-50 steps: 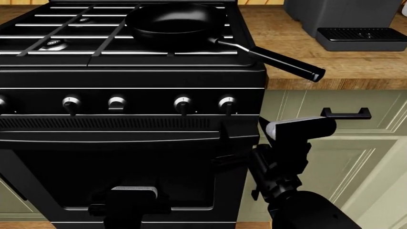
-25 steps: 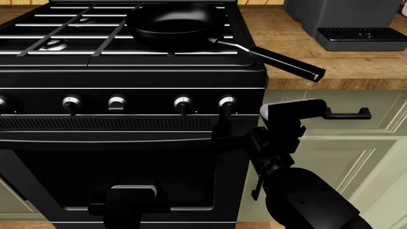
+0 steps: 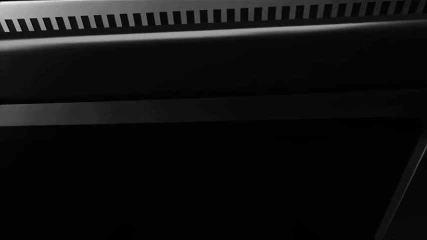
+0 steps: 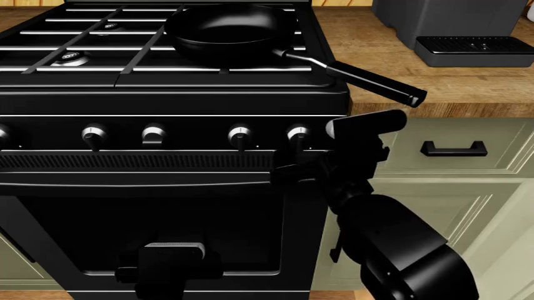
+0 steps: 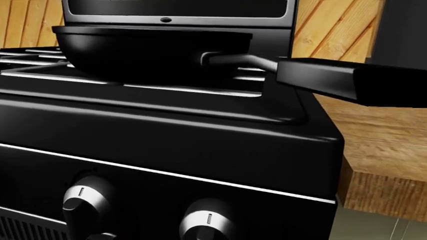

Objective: Turn on the front right burner of the stove.

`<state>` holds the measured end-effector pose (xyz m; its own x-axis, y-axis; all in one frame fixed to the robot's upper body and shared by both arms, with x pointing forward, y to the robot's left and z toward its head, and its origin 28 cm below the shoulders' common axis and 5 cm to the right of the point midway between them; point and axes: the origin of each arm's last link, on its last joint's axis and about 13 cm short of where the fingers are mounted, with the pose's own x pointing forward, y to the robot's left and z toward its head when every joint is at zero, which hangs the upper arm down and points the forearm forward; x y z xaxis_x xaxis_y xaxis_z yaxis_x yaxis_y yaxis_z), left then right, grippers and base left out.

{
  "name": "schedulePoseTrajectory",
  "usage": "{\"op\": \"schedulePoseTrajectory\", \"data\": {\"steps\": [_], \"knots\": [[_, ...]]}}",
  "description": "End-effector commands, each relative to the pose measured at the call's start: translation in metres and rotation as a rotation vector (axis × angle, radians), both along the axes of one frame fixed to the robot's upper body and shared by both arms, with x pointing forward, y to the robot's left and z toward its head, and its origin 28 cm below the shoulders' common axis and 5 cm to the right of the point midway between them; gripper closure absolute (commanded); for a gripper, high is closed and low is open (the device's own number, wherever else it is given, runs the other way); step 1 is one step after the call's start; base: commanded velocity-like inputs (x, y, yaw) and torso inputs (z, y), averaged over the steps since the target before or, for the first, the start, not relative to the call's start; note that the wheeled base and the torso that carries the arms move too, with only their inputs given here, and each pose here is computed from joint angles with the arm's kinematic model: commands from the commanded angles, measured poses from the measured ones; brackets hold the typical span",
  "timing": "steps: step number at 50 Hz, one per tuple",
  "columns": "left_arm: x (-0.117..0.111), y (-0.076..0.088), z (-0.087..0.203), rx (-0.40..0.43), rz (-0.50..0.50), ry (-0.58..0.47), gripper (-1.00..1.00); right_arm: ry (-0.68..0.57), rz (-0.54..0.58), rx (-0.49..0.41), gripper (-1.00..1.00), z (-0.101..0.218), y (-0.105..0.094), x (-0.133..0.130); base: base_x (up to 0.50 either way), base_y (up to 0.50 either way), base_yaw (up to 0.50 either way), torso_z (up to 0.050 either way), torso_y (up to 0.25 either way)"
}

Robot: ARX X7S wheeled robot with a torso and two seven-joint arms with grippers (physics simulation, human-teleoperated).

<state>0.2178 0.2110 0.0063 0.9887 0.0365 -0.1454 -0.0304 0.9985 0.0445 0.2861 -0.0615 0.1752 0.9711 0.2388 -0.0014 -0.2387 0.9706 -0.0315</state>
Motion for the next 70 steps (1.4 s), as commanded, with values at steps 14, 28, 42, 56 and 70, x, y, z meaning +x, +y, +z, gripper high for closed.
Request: {"op": "schedulePoseTrajectory", "data": {"steps": [14,28,42,56,70], "knots": [[0.001,0.000,0.000,0.001,0.003,0.008,-1.00,0.076,-0.011,0.048,-1.00,-0.017,-0.001,0.006,0.00,0.00,0.00,0.000,0.000],[0.002,0.000,-0.001,0.003,0.007,0.011,-1.00,0.079,-0.005,0.042,-1.00,-0.019,-0.001,0.013,0.00,0.00,0.00,0.000,0.000],[0.003,0.001,-0.001,0.004,0.009,0.016,-1.00,0.088,0.016,0.013,-1.00,-0.020,0.001,0.018,0.00,0.00,0.00,0.000,0.000],[0.002,0.001,0.000,-0.001,0.008,0.016,-1.00,0.087,0.020,0.009,1.00,-0.020,0.002,0.016,0.00,0.00,0.00,0.000,0.000],[0.003,0.001,0.000,0.001,0.009,0.017,-1.00,0.085,0.019,0.009,1.00,-0.021,0.002,0.017,0.00,0.00,0.00,0.000,0.000]]}}
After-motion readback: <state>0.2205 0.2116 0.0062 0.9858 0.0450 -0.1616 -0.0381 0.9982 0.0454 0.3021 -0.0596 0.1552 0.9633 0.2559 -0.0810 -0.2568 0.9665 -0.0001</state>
